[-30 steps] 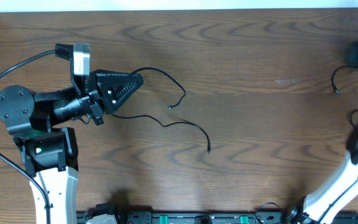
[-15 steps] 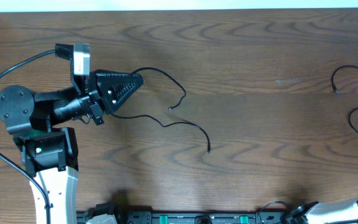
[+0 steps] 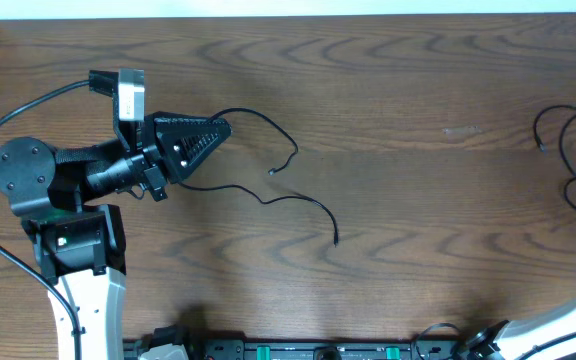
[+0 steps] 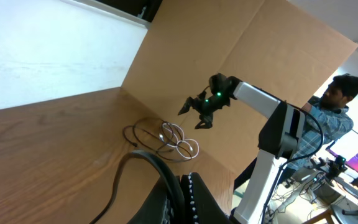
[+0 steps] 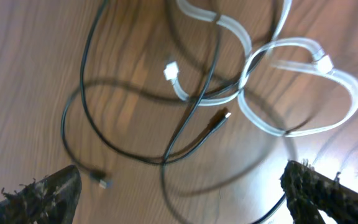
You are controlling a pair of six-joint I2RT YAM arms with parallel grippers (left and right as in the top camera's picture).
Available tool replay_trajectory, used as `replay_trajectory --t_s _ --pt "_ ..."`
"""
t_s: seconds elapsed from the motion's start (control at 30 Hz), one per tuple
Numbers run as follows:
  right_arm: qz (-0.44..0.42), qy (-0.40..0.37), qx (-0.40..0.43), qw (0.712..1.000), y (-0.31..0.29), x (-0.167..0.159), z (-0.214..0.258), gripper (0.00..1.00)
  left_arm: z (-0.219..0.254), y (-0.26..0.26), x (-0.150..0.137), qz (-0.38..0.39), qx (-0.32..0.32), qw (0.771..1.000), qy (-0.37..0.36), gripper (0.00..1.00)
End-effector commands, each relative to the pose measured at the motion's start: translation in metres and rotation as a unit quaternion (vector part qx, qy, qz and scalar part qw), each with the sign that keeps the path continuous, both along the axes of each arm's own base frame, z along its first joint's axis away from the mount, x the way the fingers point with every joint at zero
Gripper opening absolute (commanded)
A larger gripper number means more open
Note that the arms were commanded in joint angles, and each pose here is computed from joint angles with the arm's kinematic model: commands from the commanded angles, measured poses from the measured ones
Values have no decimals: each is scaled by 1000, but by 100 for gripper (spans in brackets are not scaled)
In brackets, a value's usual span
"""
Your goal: Untangle cables
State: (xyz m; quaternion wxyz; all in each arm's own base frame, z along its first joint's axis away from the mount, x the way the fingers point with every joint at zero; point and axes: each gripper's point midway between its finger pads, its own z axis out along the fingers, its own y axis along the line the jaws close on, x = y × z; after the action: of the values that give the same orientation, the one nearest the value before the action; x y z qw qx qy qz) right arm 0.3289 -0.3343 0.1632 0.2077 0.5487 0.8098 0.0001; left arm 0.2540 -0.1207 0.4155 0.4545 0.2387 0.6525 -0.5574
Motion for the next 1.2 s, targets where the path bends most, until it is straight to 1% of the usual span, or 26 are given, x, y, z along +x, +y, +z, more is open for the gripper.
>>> replay_trajectory --t_s 0.0,0.17,0.27,0.33,0.4,0.5,0.57,0.67,0.7,0.83,0.97,1.17 --pt "46 12 26 999 34 20 -10 99 -3 -1 -2 -8 3 1000 -2 7" --pt "156 40 23 987 83 43 -14 99 -3 -1 -2 -8 3 1000 -3 7" --pt "234 49 8 971 112 60 -15 99 -3 -1 -2 -8 3 1000 -3 7" --pt "295 54 -9 954 134 74 -16 99 -3 -1 -2 -8 3 1000 -3 8" --pt "327 74 -35 941 141 81 -23 99 -3 -1 -2 -8 3 1000 -3 7" --pt "329 139 -77 931 135 81 -44 99 -3 -1 -2 -8 3 1000 -3 7" --pt "350 169 -75 918 139 81 -62 99 -3 -1 -2 -8 3 1000 -3 7" --pt "366 178 -42 913 150 83 -89 84 -3 -1 -2 -8 3 1000 -3 7" --pt "371 184 -31 910 154 83 -100 83 -3 -1 -3 -9 3 1000 -2 8" --pt "376 201 -17 904 154 82 -121 86 -5 -3 -7 -23 7 1000 -1 7" --pt "376 207 -11 903 153 82 -133 88 -6 -4 -11 -33 10 999 -1 7" --pt "375 216 -1 902 151 80 -149 81 -6 -4 -11 -33 10 999 -1 8"
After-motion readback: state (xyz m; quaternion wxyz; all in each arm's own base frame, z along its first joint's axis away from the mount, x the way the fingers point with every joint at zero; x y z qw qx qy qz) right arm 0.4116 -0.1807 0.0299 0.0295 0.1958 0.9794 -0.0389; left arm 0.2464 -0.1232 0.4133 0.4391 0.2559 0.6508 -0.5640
